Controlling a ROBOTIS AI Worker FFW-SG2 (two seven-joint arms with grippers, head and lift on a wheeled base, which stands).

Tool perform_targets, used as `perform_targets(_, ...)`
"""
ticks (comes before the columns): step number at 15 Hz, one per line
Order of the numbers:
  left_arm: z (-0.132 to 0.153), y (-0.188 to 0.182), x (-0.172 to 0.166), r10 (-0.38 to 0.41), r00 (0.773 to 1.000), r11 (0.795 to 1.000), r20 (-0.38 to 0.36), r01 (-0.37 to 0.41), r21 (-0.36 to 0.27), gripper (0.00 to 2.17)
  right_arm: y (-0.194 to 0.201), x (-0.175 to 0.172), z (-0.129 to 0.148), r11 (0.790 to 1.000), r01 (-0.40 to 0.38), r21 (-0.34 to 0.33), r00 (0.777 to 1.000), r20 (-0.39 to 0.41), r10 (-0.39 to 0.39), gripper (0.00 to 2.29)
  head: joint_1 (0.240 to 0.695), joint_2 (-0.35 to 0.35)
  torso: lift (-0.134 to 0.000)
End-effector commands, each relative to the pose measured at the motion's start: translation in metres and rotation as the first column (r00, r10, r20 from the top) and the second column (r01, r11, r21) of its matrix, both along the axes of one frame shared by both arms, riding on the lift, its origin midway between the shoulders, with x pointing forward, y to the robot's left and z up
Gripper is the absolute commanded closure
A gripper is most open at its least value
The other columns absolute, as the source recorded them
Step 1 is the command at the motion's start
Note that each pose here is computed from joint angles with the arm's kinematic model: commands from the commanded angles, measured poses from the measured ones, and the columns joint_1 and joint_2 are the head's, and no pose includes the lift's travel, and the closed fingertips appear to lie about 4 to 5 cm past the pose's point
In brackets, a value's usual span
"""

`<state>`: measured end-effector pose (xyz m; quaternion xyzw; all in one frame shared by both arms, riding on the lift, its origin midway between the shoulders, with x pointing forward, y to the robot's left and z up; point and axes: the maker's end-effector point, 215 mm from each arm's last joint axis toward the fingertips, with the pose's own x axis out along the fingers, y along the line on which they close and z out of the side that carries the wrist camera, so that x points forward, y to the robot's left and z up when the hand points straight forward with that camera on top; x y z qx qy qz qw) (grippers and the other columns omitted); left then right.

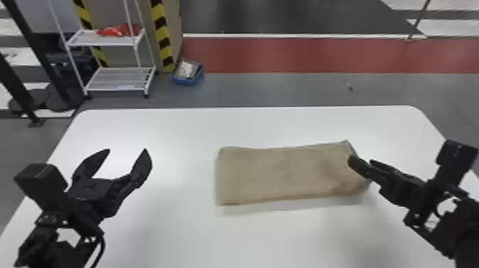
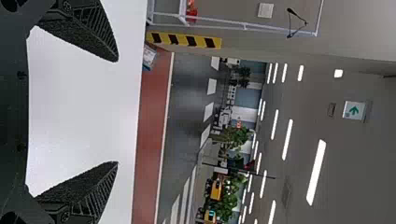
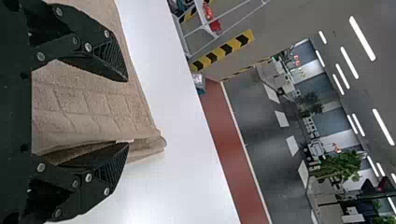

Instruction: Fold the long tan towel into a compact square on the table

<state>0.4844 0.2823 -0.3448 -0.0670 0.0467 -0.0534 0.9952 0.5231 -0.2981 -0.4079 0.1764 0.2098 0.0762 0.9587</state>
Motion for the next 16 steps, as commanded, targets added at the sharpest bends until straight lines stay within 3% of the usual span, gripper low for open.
perform_targets(1,0.000,-0.002,0.002,-0.004,1.000,1.000,0.000,0.004,0.000,0.10,-0.023,-0.001,-0.003,0.999,-0.012,-0.039,0.998,-0.068,0.009,0.06,0.695,-0.012,-0.125)
perform_targets(3,0.001,-0.002,0.002,-0.005,1.000,1.000,0.000,0.005,0.001,0.10,-0.037,0.001,-0.016,0.996,-0.024,-0.083,0.993,-0.116,0.014,0.08,0.695,-0.030,-0.125)
perform_targets(9,0.001,-0.002,0.002,-0.006,1.000,1.000,0.000,0.006,0.003,0.10,-0.035,0.014,-0.050,0.990,-0.055,-0.129,0.981,-0.193,0.030,0.24,0.695,-0.060,-0.125)
perform_targets(11,0.001,-0.001,0.001,-0.005,1.000,1.000,-0.001,0.005,0.004,0.10,-0.031,0.014,-0.053,0.991,-0.070,-0.117,0.980,-0.194,0.046,0.52,0.695,-0.057,-0.125)
perform_targets(15,0.001,-0.003,0.002,-0.006,1.000,1.000,-0.001,0.006,0.003,0.10,-0.024,0.009,-0.051,0.993,-0.082,-0.083,0.982,-0.179,0.066,1.40,0.695,-0.046,-0.125)
perform_targets(16,0.001,-0.002,0.002,-0.005,1.000,1.000,-0.002,0.005,0.003,0.10,-0.025,0.007,-0.051,0.993,-0.080,-0.084,0.982,-0.180,0.063,1.43,0.695,-0.046,-0.125)
